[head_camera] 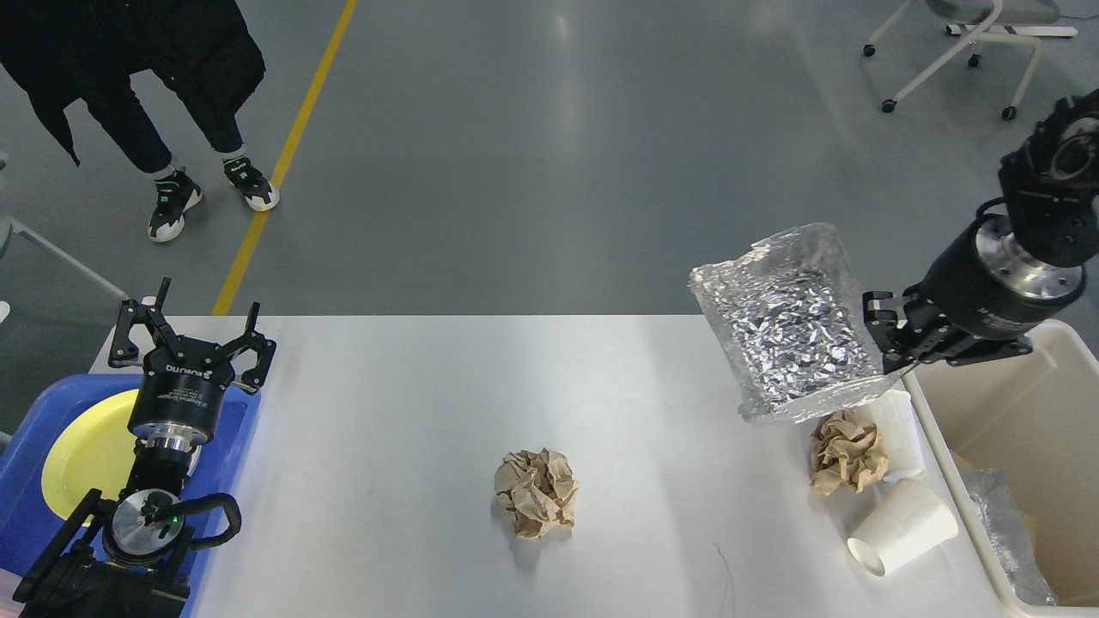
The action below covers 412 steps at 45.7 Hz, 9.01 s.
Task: Tidy desktop
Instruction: 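Lower the foil packet into the bin and open the right gripper, then raise the right gripper and move it over the crumpled brown paper ball, then lower the right gripper and grasp the crumpled brown paper ball, then lift the paper ball and carry it to the white bin, then open the right gripper inside the bin to drop the paper ball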
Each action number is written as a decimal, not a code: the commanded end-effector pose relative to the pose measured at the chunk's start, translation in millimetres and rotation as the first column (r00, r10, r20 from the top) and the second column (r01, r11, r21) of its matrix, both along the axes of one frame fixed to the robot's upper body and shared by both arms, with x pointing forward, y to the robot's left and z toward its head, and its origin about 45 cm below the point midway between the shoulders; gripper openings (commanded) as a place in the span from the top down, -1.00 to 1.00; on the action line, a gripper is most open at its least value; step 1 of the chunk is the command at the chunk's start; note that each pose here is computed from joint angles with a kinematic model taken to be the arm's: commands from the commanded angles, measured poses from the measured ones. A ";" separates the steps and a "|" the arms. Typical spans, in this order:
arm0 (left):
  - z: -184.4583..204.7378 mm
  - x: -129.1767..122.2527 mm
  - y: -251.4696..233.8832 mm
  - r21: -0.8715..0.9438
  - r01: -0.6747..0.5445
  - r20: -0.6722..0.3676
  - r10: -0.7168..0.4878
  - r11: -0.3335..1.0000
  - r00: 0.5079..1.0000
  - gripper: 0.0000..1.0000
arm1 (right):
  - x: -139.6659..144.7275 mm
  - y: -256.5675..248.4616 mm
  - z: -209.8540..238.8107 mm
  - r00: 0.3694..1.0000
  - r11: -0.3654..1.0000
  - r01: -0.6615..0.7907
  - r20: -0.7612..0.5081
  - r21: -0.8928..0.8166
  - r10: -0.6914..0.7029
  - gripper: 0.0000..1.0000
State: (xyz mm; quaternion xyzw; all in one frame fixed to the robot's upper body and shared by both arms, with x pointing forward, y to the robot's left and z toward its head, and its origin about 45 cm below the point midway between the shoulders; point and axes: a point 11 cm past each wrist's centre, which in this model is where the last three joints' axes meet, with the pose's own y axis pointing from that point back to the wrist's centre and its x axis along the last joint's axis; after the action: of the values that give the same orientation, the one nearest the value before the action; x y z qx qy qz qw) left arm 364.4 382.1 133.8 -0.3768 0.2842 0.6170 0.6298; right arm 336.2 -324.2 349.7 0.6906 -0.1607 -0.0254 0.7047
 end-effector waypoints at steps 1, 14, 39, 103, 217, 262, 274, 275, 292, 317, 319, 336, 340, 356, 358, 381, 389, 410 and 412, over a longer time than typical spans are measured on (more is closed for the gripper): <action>-0.3 -0.1 0.2 0.000 -0.001 -0.002 0.001 1.000 1.000 -0.93 | -0.6 -64.6 -4.5 0.983 0.985 0.174 0.054 0.004 -0.174 1.00; -0.3 -0.1 0.2 0.000 -0.001 -0.002 0.001 1.000 1.000 -0.93 | -23.0 -212.6 -44.1 0.857 0.865 0.500 0.161 -0.034 -0.489 1.00; 0.3 0.4 0.0 0.000 -0.001 0.000 0.001 1.000 1.000 -0.93 | -64.5 -263.9 -234.5 0.725 0.714 0.671 0.380 -0.202 -0.574 1.00; 0.3 0.4 0.0 0.000 -0.001 0.000 0.001 1.000 1.000 -0.93 | -77.2 -228.1 -313.4 0.692 0.686 0.675 0.557 -0.273 -0.459 -1.00; 0.3 0.4 0.0 0.000 -0.001 0.000 0.001 1.000 1.000 -0.93 | 22.6 256.9 -146.1 0.938 0.916 -0.286 -0.114 0.281 0.328 -1.00; 0.1 0.4 -0.4 0.001 0.001 -0.001 -0.001 1.000 1.000 -0.93 | -8.4 271.9 -269.1 0.984 0.928 -0.181 0.069 0.325 0.167 -1.00; 0.4 0.4 -0.1 0.000 0.000 0.001 0.000 1.000 1.000 -0.93 | -14.9 266.0 -284.5 0.988 0.939 -0.139 0.105 0.315 0.111 -1.00; 0.3 0.4 -0.5 0.000 0.001 0.000 -0.001 1.000 1.000 -0.93 | -14.5 265.6 -284.9 0.988 0.940 -0.136 0.111 0.314 0.106 -1.00; 0.3 0.4 -0.5 0.000 0.001 0.000 -0.001 1.000 1.000 -0.93 | -25.7 273.2 -292.3 0.998 0.921 -0.039 0.060 0.387 0.017 0.05; 0.4 0.4 -0.1 0.000 0.000 0.001 0.000 1.000 1.000 -0.93 | -17.9 271.0 -286.7 0.996 0.905 0.073 0.019 0.419 -0.089 1.00; 0.4 0.4 -0.1 0.000 0.000 0.001 0.000 1.000 1.000 -0.93 | -15.9 267.8 -285.7 0.996 0.907 0.073 0.021 0.415 -0.090 1.00; 0.3 0.4 -0.5 0.000 0.001 0.000 -0.001 1.000 1.000 -0.93 | 7.3 197.0 -224.1 0.999 0.961 -0.034 0.019 0.273 0.030 1.00; 0.3 0.4 -0.5 0.000 0.001 0.000 -0.001 1.000 1.000 -0.93 | 13.2 171.7 -196.9 0.995 0.981 -0.096 0.027 0.169 0.092 1.00; 0.4 0.4 -0.1 0.000 0.000 0.001 0.000 1.000 1.000 -0.93 | 14.5 128.2 -69.1 0.977 0.977 -0.214 -0.009 0.002 0.214 1.00; 0.4 0.4 -0.1 0.000 0.000 0.001 0.000 1.000 1.000 -0.93 | 12.4 121.4 -57.3 0.977 0.976 -0.214 -0.007 -0.027 0.214 1.00; 0.4 0.4 -0.1 0.000 0.000 0.001 0.000 1.000 1.000 -0.93 | -19.5 69.4 -1.8 0.996 0.993 -0.087 -0.037 -0.086 0.084 1.00; 0.4 0.4 -0.1 0.000 0.000 0.001 0.000 1.000 1.000 -0.93 | -17.9 50.8 0.4 0.999 0.996 -0.031 -0.022 -0.088 0.029 1.00; -0.3 -0.1 0.2 0.000 -0.001 -0.002 0.001 1.000 1.000 -0.93 | -13.0 -149.7 -33.6 0.917 0.915 0.394 0.114 -0.092 -0.383 1.00; -0.3 -0.1 0.2 0.000 -0.001 -0.002 0.001 1.000 1.000 -0.93 | -15.3 -170.2 -40.4 0.899 0.897 0.429 0.138 -0.102 -0.415 1.00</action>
State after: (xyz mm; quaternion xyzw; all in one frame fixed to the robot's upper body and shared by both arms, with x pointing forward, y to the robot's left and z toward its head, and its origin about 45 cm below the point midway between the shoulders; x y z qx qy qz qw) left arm 364.5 382.2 133.8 -0.3767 0.2843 0.6173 0.6294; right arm 327.2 -444.2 320.5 0.6184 -0.3056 -0.1174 0.7144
